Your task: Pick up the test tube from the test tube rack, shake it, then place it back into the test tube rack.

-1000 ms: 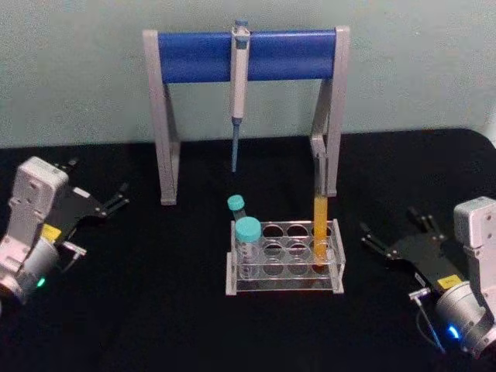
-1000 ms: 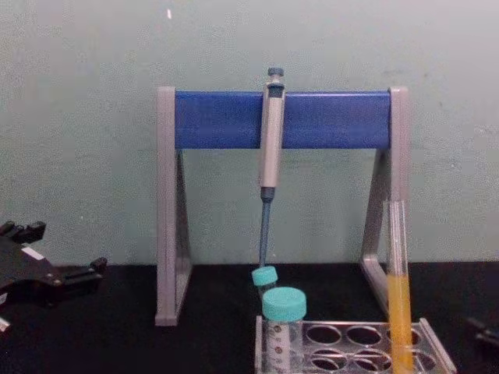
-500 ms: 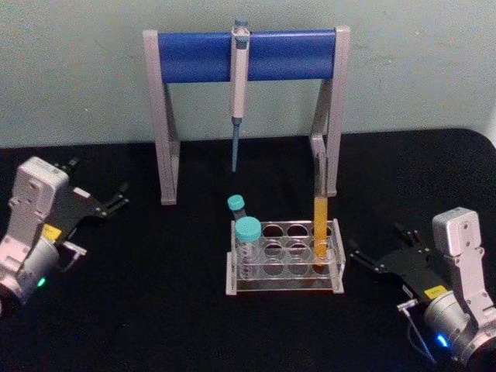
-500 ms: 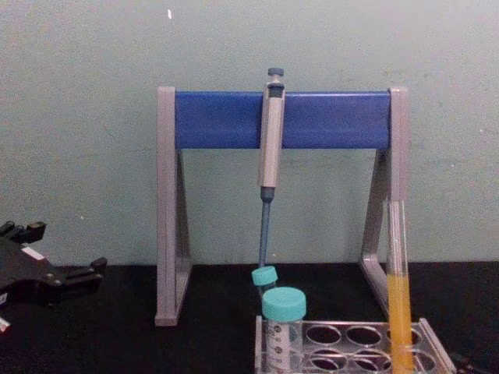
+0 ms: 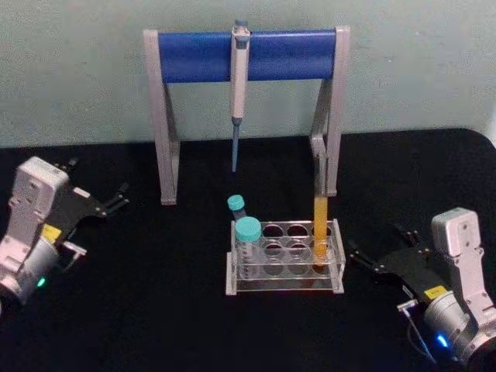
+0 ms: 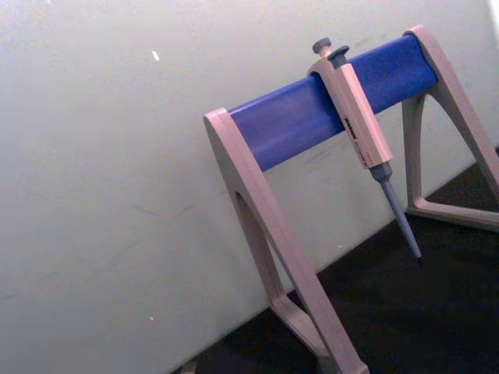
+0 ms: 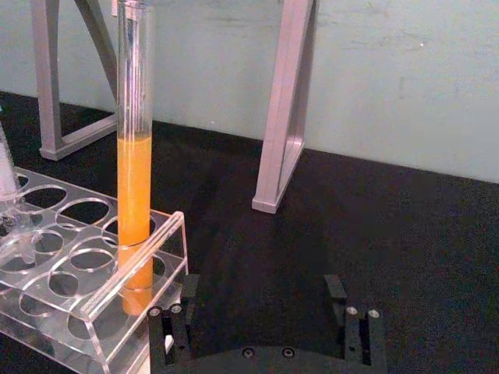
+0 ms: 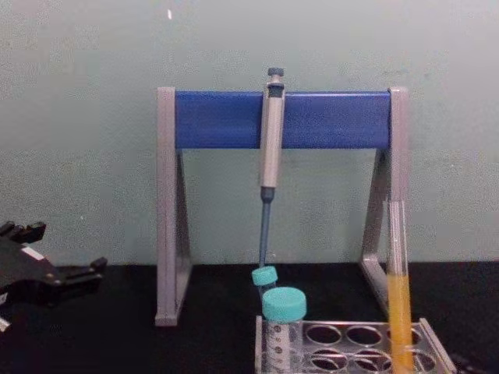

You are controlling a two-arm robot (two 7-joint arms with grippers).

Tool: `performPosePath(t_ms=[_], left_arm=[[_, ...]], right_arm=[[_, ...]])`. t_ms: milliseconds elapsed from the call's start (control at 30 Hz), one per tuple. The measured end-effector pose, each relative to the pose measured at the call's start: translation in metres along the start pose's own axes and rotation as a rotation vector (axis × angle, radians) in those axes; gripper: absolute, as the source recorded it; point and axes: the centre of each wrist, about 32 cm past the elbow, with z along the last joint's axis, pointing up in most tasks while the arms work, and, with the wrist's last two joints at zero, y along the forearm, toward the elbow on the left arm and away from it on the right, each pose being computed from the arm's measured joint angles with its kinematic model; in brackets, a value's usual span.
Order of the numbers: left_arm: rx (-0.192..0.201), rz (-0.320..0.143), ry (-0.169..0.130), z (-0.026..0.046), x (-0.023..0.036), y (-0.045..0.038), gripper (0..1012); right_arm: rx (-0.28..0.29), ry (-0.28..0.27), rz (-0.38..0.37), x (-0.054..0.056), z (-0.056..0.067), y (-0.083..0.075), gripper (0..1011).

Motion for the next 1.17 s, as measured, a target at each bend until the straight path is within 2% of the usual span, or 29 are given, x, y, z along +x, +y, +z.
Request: performPosePath(t_ms=[1167], left_arm=[[0.0,0.0,0.0,0.0,0.0,0.0,1001]], right_arm=[[0.003,0.002,0.0,0.0,0.0007,-0.0004,1000]])
